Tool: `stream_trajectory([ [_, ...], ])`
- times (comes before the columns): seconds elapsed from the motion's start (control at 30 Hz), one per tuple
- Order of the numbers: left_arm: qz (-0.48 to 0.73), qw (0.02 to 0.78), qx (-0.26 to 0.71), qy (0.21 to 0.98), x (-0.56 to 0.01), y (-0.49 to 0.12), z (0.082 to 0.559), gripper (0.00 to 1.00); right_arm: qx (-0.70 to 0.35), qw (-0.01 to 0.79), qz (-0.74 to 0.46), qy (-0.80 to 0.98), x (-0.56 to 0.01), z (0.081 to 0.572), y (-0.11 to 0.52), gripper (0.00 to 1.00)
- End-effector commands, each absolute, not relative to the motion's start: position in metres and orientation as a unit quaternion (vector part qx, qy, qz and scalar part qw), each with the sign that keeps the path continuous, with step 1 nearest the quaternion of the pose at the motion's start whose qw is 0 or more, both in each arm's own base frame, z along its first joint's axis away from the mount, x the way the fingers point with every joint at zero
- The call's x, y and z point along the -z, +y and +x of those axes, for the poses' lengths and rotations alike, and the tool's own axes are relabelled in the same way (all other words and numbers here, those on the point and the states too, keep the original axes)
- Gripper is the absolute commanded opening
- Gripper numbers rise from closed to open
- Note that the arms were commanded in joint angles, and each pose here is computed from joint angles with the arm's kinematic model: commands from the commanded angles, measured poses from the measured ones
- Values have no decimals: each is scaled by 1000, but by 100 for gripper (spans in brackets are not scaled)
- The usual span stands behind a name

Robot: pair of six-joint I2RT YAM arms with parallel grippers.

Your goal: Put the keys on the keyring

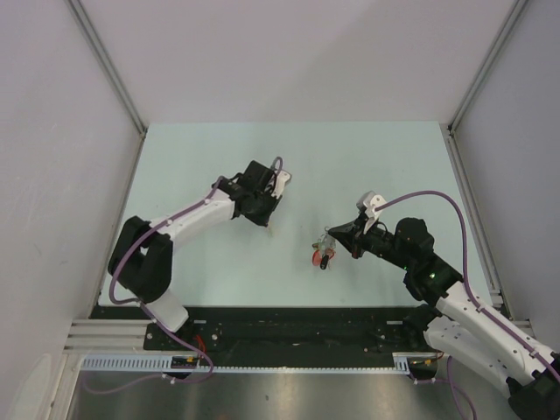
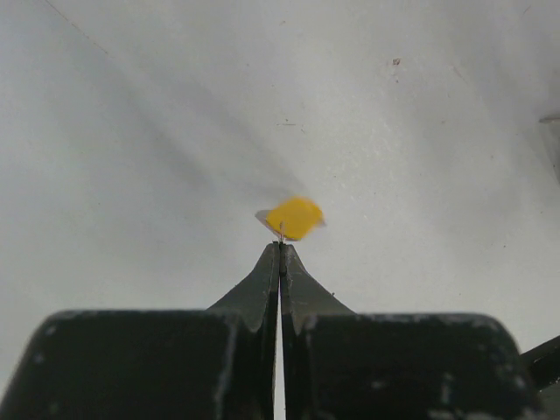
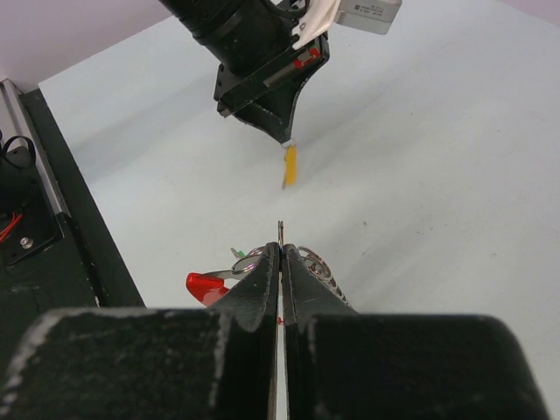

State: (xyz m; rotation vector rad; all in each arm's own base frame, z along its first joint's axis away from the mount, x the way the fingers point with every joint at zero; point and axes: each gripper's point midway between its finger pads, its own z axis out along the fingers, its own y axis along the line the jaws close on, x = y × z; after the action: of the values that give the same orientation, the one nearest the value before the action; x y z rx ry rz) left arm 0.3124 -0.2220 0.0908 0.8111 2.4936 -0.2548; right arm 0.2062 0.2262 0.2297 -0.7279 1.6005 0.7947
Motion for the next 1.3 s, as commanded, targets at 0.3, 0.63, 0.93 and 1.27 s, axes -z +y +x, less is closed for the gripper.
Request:
stream_trajectory([
  [0.3,217,327,163,905,-68,-223,291,0,-340,600,-314,653,-255,209,229,0],
  [0.63,158,403,185,882,-67,-207,280,0,-341,595,-316,655,-252,209,232,0],
  [0.93,127,376,163,903,-40,-191,266,2,-340,595,-316,657,-251,210,231,0],
  [1.27,117,366,157,910,-34,-188,264,14,-342,594,-317,655,-251,209,232,0],
])
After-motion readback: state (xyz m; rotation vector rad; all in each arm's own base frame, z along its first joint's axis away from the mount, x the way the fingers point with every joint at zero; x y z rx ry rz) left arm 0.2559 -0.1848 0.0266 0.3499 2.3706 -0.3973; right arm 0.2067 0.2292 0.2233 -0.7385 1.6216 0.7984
